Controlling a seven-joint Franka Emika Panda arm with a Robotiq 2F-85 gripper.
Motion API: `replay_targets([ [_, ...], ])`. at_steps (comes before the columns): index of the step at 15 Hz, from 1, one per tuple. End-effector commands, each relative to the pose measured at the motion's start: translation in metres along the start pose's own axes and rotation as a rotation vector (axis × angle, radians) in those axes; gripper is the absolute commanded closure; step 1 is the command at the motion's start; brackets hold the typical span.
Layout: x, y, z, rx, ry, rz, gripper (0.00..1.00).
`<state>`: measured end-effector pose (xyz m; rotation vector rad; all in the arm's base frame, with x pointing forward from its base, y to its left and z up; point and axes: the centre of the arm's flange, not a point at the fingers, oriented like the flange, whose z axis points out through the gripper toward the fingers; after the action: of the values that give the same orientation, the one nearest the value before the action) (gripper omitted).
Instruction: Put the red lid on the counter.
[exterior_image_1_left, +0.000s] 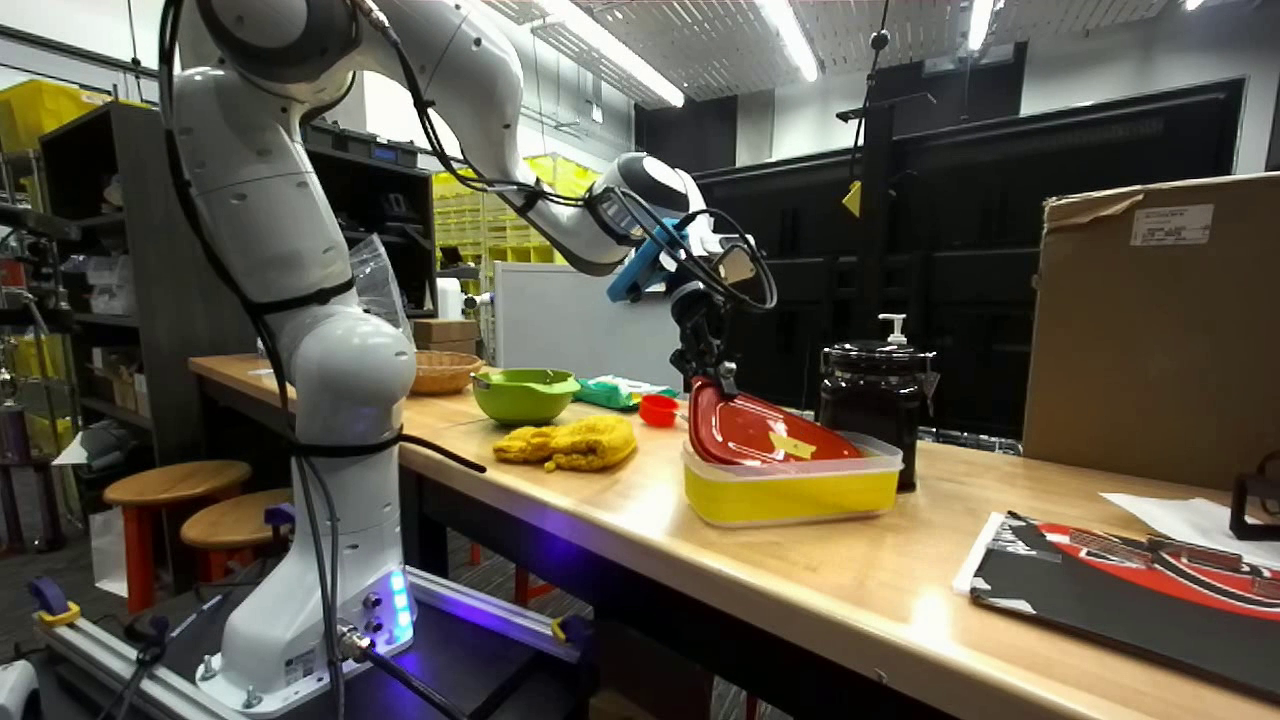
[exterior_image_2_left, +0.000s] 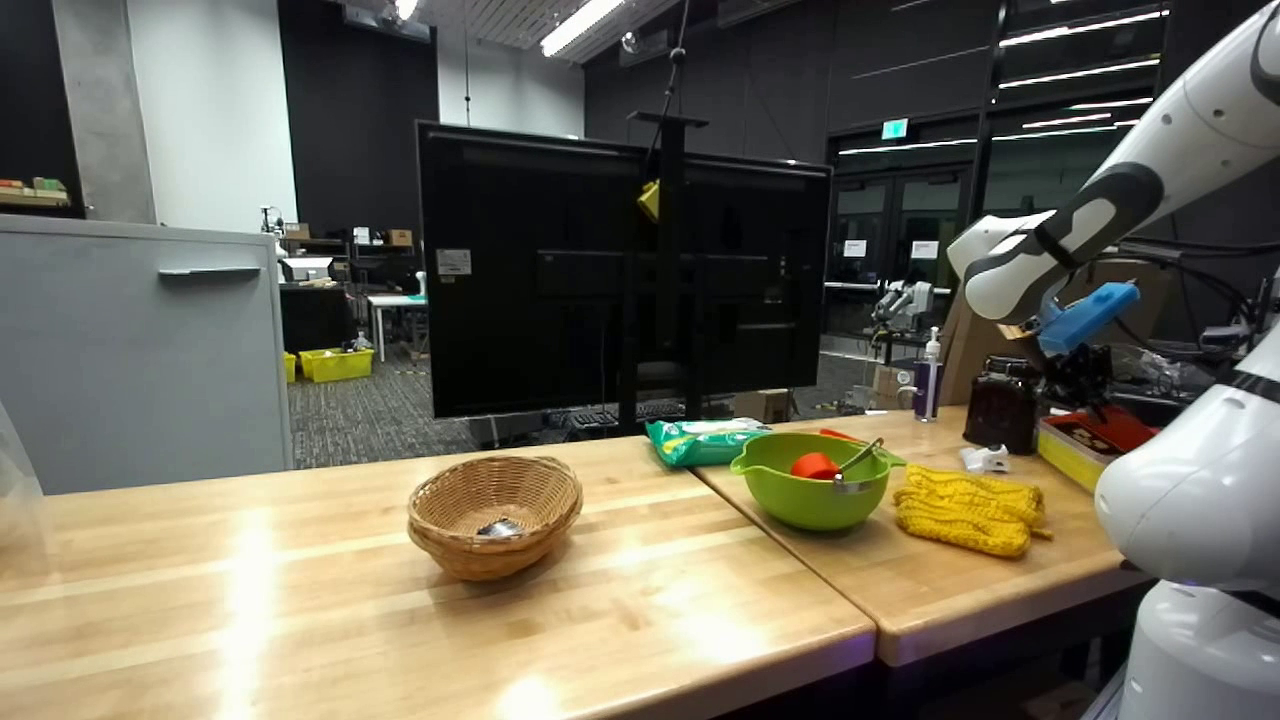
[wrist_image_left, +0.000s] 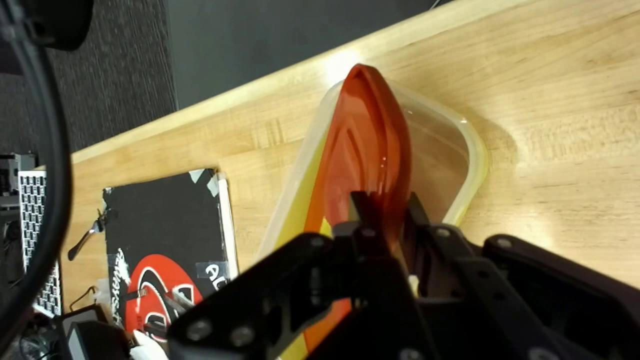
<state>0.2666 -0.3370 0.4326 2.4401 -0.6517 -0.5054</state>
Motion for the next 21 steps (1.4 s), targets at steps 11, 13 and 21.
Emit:
replay_targets([
  [11,-0.04,0.009,-0.077,-0.064,0.04,0.022,0.97],
  [13,-0.048,0.009,-0.092,-0.077,0.051,0.028,0.97],
  [21,-0.064,-0.022,-0.16,-0.124,0.154,-0.046,0.97],
])
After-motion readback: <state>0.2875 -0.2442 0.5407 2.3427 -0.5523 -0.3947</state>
